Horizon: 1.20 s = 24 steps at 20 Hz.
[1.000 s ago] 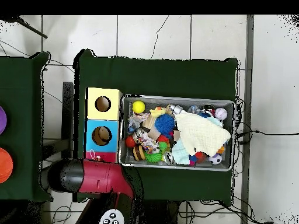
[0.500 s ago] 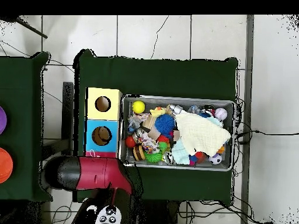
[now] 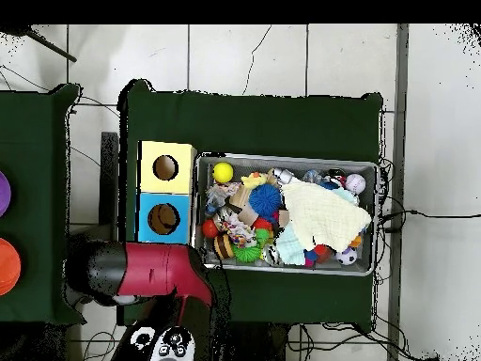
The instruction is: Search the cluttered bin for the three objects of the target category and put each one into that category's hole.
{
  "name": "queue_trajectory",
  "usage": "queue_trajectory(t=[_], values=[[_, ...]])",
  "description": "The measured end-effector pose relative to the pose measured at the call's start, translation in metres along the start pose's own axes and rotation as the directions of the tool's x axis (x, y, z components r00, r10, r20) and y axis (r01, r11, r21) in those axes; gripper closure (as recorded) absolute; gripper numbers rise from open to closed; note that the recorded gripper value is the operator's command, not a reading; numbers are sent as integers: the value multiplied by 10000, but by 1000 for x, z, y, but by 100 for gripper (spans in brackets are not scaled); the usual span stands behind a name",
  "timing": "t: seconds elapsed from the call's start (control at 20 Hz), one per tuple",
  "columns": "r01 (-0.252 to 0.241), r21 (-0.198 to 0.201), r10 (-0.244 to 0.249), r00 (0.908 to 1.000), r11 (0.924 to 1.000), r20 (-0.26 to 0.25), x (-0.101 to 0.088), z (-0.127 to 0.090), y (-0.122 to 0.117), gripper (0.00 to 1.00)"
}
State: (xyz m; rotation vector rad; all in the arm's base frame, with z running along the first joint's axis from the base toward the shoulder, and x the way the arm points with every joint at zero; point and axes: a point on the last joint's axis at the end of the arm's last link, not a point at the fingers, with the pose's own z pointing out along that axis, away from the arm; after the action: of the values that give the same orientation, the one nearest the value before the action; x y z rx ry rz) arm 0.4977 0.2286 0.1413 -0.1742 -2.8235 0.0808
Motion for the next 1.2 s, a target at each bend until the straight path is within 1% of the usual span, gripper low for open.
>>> queue_trajectory(t=[0.15,0.2,0.45,0.7,0.95,1.15,1.2], values=[[-63,-41,63,10000,10000,47,-2,-4,-3,0],[-84,-55,84,9999,9999,62,-3,-5,-4,100],[-129,-106,130,9998,9999,146,-4,-10,-7,100],[-132,-108,134,9998,9999,168,-4,-10,-7,100],[-128,-121,131,9994,9998,326,-6,-10,-7,100],[-129,-154,137,9982,9998,590,-10,-9,-7,100],[-150,-187,165,9964,9997,835,-13,-8,-7,100]])
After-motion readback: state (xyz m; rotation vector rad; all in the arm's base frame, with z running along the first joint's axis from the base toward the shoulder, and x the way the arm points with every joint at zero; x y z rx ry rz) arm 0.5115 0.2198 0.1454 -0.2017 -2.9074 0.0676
